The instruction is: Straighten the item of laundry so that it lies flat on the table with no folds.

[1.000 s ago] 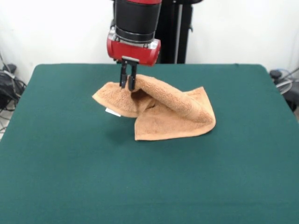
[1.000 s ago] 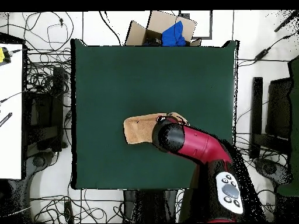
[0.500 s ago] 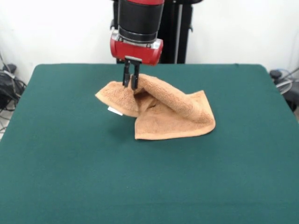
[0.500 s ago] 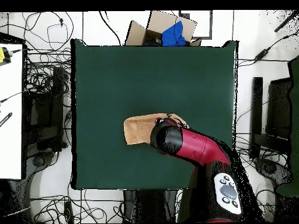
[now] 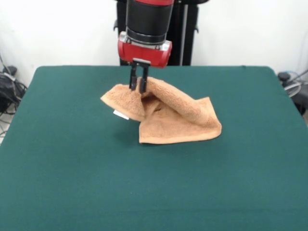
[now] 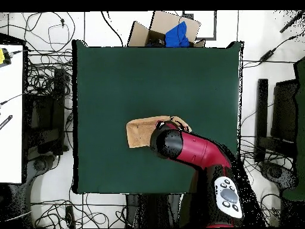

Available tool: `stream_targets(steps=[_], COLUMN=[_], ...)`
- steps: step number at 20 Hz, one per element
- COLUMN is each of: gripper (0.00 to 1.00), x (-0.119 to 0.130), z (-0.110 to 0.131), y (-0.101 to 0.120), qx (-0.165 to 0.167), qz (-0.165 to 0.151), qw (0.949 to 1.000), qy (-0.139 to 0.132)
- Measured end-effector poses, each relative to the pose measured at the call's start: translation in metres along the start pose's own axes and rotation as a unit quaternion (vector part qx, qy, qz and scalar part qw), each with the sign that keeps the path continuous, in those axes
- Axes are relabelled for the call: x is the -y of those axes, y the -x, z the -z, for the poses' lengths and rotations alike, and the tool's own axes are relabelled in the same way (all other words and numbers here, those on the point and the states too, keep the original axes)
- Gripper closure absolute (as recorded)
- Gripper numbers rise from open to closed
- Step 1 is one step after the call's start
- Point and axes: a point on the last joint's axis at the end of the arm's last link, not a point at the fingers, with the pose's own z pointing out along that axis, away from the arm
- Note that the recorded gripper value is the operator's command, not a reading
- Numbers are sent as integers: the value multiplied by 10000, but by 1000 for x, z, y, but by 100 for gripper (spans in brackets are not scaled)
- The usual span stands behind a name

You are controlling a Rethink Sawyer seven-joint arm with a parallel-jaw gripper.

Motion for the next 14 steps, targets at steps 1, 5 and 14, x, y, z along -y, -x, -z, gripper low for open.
stream_targets(steps=[1, 5, 14], gripper=[0, 0, 0], x=[-1, -8, -14], z=[0, 1, 2], y=[0, -1, 0], qx=[1, 7, 41], qz=[8, 68, 125], qw=[10000, 10000, 9999], qy=[1, 8, 11])
